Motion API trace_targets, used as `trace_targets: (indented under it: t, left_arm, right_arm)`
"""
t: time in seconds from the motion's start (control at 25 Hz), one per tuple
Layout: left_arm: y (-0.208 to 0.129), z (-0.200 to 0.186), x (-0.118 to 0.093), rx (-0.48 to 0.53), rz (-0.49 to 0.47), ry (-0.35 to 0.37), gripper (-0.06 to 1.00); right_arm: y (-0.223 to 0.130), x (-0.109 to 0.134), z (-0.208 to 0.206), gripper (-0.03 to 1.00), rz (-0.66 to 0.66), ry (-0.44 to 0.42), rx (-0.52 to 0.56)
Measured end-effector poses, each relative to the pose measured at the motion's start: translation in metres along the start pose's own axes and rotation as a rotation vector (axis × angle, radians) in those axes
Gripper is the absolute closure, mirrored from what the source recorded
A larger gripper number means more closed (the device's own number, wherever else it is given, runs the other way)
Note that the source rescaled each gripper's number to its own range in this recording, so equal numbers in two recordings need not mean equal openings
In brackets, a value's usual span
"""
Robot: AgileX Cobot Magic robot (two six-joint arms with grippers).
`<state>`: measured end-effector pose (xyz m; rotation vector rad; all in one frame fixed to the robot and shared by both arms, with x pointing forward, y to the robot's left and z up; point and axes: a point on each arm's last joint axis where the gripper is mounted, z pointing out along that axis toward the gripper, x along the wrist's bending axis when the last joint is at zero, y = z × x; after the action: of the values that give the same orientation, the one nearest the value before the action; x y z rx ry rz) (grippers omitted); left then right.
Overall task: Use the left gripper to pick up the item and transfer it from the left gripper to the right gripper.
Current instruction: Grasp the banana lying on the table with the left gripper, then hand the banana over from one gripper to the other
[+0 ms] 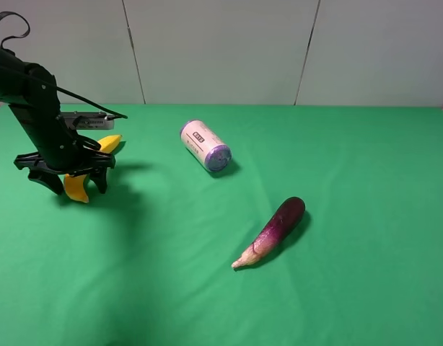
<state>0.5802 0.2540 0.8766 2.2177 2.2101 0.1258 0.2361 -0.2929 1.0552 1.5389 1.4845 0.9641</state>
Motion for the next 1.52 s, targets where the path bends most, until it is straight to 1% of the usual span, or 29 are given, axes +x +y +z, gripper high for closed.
trace_targets:
  t: [0.24,0.28,0.32,1.0,1.16,1.36,1.52]
  left_arm:
    - [0.0,0.0,0.0,-0.001,0.0,0.0,0.82]
    - [0.0,0.0,0.0,-0.002,0.0,0.0,0.89]
    - [0.0,0.0,0.0,-0.002,0.0,0.0,0.94]
    - [0.0,0.0,0.0,-0.004,0.004,0.003,0.94]
    - [0.001,-0.002,0.001,0.027,0.004,0.013,0.94]
    - [0.005,-0.013,0.002,0.072,0.009,0.029,0.94]
    - [0.01,-0.036,0.002,0.033,0.024,0.025,0.94]
  right_arm:
    - [0.0,0.0,0.0,-0.03,0.0,0.0,0.0]
    - [0.0,0.0,0.0,-0.03,0.0,0.0,0.0]
    - [0.0,0.0,0.0,-0.03,0.0,0.0,0.0]
    - [0.0,0.0,0.0,-0.03,0.0,0.0,0.0]
    - [0.0,0.0,0.0,-0.03,0.0,0.0,0.0]
    - [0.0,0.0,0.0,-0.03,0.0,0.0,0.0]
    - [0.0,0.0,0.0,-0.03,0.0,0.0,0.0]
